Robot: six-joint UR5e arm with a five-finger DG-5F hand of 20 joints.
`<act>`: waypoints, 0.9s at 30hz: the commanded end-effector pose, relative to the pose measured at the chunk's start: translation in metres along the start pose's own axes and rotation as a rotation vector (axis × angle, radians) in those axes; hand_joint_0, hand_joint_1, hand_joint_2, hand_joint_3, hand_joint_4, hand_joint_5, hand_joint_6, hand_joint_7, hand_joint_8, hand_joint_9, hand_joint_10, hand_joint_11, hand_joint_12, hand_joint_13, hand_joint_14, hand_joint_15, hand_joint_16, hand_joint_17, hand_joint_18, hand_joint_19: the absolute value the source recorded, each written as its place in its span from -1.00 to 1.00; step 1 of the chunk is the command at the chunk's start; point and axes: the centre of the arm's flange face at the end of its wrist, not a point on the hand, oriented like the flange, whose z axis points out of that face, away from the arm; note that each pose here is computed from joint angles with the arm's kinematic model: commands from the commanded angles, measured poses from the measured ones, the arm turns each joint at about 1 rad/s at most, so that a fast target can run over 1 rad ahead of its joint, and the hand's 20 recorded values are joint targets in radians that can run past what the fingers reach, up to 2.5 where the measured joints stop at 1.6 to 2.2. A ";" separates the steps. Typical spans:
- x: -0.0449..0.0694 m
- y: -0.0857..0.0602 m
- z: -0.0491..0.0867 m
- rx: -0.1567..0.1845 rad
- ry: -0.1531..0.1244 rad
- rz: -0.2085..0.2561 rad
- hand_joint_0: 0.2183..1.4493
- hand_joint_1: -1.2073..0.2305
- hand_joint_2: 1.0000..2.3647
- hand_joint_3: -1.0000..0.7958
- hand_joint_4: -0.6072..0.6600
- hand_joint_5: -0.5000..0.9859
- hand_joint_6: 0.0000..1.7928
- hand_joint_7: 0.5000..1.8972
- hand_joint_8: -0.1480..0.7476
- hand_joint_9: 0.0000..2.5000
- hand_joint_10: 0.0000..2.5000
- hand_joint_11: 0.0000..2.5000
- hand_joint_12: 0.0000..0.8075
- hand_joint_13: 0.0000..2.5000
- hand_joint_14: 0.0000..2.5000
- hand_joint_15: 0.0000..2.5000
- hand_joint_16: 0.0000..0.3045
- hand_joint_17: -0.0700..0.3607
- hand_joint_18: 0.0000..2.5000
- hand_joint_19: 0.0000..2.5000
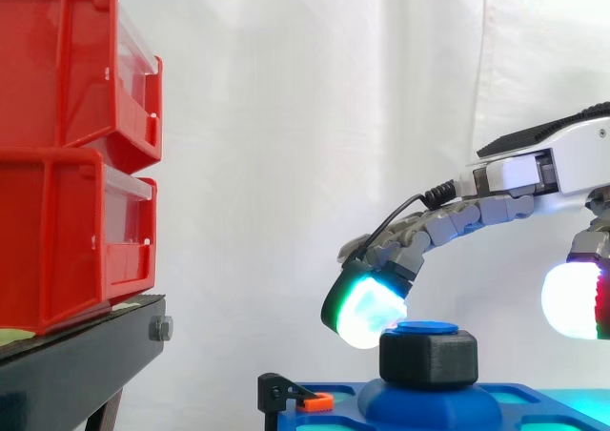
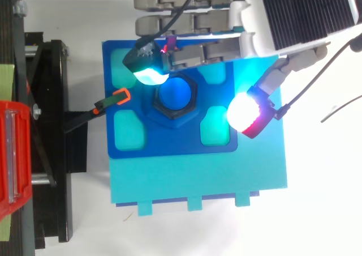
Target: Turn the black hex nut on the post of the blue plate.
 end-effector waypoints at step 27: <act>-0.049 0.024 0.022 0.046 -0.022 -0.002 -0.69 0.24 -1.00 -0.44 0.20 -0.61 -0.44 -0.71 -0.19 -0.89 -1.00 -1.00 -0.08 -1.00 -1.00 -0.94 -0.63 -0.09 -1.00 -0.78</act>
